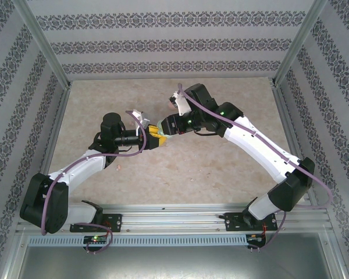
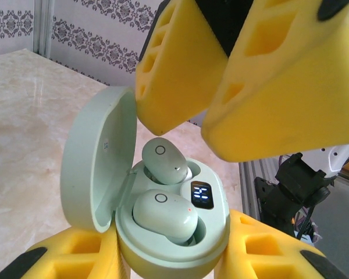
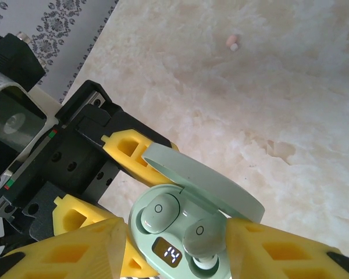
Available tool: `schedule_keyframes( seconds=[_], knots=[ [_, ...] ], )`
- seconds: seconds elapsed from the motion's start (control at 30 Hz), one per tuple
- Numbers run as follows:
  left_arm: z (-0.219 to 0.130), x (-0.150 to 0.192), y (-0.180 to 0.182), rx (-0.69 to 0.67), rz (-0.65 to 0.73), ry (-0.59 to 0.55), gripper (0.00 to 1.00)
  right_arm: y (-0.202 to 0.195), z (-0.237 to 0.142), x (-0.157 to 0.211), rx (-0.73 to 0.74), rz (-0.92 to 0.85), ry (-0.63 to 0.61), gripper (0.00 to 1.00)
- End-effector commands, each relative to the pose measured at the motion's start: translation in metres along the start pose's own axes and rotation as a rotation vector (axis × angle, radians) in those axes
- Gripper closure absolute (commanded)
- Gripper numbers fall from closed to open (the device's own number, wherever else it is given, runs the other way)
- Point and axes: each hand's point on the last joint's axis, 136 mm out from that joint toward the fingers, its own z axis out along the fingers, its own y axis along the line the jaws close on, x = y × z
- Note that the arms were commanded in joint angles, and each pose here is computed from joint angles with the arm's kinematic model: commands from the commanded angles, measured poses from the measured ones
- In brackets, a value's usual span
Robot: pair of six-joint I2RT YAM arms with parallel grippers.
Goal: Insert wireless bluetooth earbuds into charging case
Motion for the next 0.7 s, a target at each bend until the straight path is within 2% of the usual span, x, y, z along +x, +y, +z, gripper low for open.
schedule_keyframes(
  seconds=[0.0, 0.27, 0.53, 0.67],
  knots=[
    [-0.001, -0.003, -0.017, 0.058, 0.047, -0.001, 0.88, 0.002, -0.007, -0.014, 0.034, -0.018, -0.051, 0.51],
    [0.000, -0.002, -0.015, 0.052, 0.048, 0.003, 0.88, 0.001, -0.010, -0.008, 0.089, 0.022, -0.039, 0.52],
    [0.000, -0.001, -0.010, 0.024, 0.066, 0.016, 0.88, -0.009, -0.002, 0.006, 0.227, 0.091, -0.022, 0.58],
    [0.000, -0.001, -0.010, 0.024, 0.070, 0.014, 0.88, -0.006, 0.003, 0.007, 0.233, 0.084, -0.010, 0.58]
  ],
)
